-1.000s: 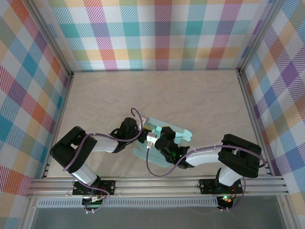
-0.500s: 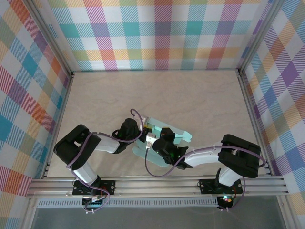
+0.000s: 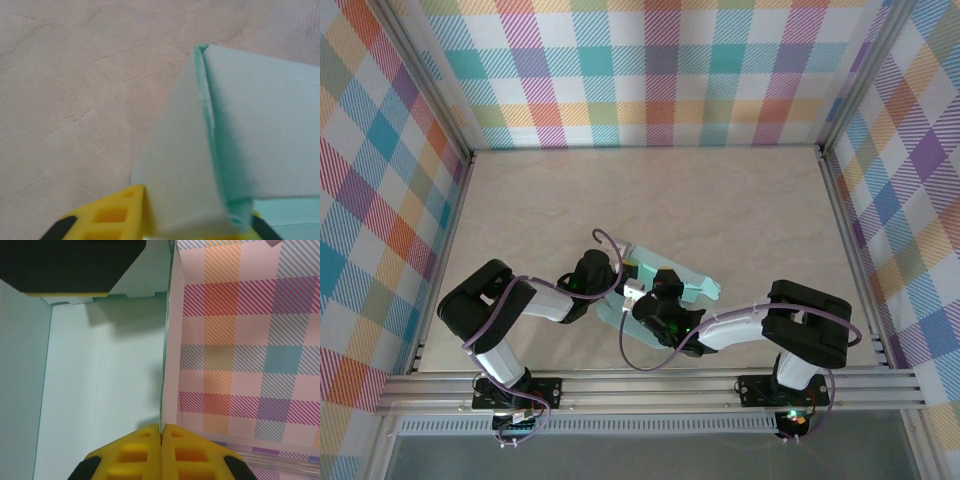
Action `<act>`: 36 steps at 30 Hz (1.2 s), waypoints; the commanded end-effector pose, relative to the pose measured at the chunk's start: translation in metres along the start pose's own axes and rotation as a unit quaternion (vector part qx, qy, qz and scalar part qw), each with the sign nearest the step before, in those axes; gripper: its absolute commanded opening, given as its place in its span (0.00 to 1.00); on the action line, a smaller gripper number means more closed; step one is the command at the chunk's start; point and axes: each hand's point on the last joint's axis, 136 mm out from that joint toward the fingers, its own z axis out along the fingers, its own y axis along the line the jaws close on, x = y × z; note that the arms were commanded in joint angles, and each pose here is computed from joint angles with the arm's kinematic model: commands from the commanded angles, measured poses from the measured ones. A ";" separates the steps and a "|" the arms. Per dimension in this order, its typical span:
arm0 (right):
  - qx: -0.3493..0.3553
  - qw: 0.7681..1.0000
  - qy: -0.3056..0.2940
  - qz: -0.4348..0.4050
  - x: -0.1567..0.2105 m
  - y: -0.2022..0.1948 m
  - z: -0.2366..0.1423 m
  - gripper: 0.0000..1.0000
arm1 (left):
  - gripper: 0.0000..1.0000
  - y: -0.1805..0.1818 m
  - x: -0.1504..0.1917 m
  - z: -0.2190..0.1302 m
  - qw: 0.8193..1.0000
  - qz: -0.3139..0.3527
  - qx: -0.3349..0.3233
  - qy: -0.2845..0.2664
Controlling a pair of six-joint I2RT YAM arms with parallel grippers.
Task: Fold the paper box
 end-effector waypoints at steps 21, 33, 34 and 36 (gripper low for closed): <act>-0.105 0.992 -0.033 0.063 -0.006 0.017 -0.007 0.51 | 0.00 -0.037 -0.017 0.007 0.998 0.007 0.065 -0.016; -0.169 0.963 -0.097 0.186 -0.019 -0.038 -0.029 0.92 | 0.00 -0.024 -0.030 0.013 0.998 -0.018 0.053 -0.002; -0.176 0.958 -0.104 0.203 -0.021 -0.046 -0.032 0.94 | 0.00 -0.022 -0.032 0.014 0.998 -0.028 0.056 -0.001; -0.191 0.945 -0.116 0.240 -0.025 -0.060 -0.037 0.96 | 0.00 -0.020 -0.035 0.017 0.997 -0.046 0.064 -0.003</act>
